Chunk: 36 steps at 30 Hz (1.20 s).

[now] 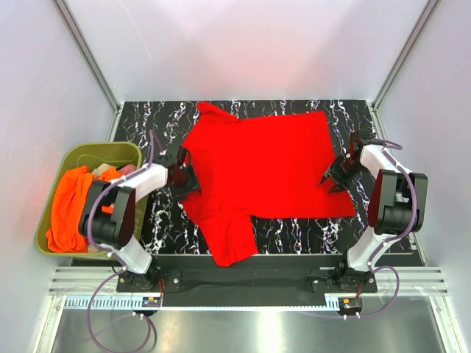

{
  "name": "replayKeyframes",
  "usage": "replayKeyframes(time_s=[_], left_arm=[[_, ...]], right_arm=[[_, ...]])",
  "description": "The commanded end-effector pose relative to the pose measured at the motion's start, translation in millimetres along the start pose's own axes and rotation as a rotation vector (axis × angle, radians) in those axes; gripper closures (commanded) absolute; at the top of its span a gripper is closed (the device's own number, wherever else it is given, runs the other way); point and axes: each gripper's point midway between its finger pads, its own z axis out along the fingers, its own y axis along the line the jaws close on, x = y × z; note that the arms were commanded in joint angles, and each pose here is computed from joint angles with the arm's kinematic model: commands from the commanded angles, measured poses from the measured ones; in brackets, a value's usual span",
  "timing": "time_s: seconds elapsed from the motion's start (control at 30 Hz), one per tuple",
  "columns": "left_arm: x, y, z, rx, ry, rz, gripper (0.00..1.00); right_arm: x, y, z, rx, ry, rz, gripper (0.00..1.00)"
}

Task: Fold and stack the t-shirts
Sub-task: Flatten the tshirt out

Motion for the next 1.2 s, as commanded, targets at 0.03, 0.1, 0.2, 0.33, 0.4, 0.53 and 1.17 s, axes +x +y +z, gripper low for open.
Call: replayKeyframes(time_s=[0.03,0.1,0.2,0.33,0.4,0.53,1.17], left_arm=[[41.2,3.0,-20.8,0.002,0.057,0.044,0.39],[37.5,-2.4,-30.8,0.027,0.025,0.045,0.39],[23.2,-6.2,-42.8,0.030,-0.035,0.063,0.39],[-10.4,-8.6,-72.6,-0.002,-0.189,0.080,0.39],[-14.8,-3.5,-77.9,-0.021,-0.221,0.073,0.38],[-2.6,7.9,-61.5,-0.003,-0.121,0.016,0.43],[79.5,-42.2,-21.0,0.126,0.133,0.185,0.53]], right_arm=[[5.0,20.2,-7.3,-0.084,-0.003,0.013,0.52],[6.6,14.9,-4.9,-0.063,-0.006,0.020,0.54],[6.8,1.9,-2.3,-0.012,-0.023,0.018,0.57],[1.2,-5.7,-15.9,0.027,-0.060,0.023,0.56],[-4.2,-12.1,-19.3,0.035,-0.072,0.032,0.55],[-10.5,-19.2,-16.3,0.031,-0.048,0.036,0.54],[-10.7,-35.4,16.4,0.093,0.029,0.057,0.98]])
